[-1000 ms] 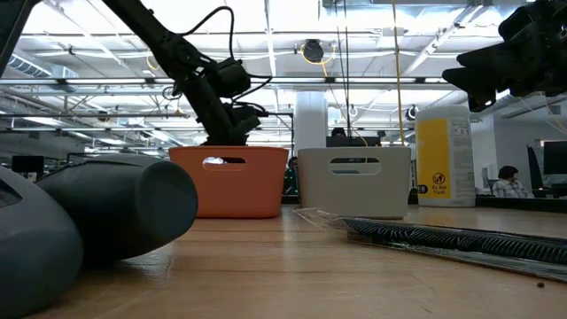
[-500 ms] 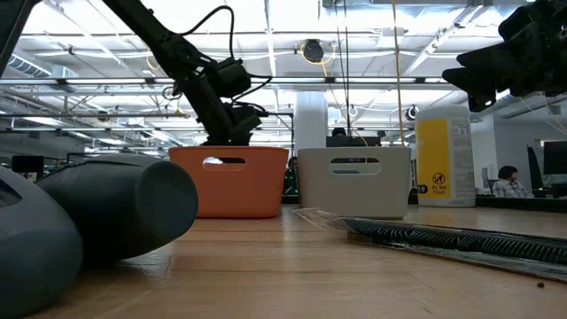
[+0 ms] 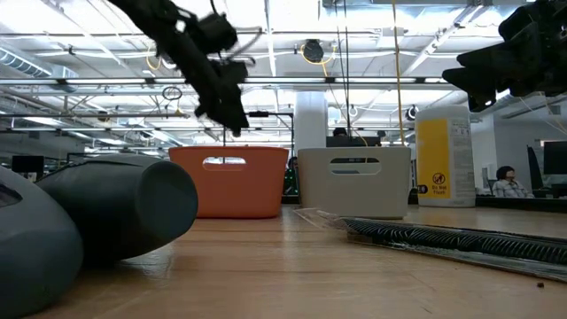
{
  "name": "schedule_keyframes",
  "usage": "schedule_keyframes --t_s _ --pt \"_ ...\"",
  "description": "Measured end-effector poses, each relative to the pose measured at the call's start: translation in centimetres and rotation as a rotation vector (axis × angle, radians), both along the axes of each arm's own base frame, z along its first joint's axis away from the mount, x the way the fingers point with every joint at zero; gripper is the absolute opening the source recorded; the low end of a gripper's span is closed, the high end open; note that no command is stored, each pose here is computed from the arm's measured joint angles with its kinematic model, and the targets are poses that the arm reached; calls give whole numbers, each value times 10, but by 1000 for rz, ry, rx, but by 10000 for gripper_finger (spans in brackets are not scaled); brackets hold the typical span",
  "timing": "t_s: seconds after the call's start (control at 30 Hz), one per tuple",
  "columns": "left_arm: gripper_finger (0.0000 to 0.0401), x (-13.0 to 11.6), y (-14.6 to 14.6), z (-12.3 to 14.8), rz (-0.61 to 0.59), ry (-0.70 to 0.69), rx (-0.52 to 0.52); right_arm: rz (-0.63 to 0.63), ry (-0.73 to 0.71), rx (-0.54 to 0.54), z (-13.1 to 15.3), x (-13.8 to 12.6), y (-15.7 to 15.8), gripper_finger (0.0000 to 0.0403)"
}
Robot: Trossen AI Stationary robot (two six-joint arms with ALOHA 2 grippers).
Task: Pick & Place Travel size toiletries
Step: Put the white toothpaste into the black transparent bin
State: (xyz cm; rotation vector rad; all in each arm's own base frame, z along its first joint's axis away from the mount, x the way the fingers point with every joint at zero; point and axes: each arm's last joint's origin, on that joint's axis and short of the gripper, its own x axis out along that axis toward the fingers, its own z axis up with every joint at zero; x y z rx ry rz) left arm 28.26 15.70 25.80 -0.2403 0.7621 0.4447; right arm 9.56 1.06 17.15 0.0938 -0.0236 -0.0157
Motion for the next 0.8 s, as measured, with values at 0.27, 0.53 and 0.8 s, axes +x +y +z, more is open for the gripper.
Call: schedule_keyframes --t_s 0.27,0.53,0.8 --pt "173 -38 -49 53 -79 -47 25 0 0 2 0 0 0 171" --pt "173 -78 -93 85 -93 -125 -71 0 -1 3 0 0 0 171" --pt "172 -104 -136 86 -139 -40 -237 0 -3 4 0 0 0 171"
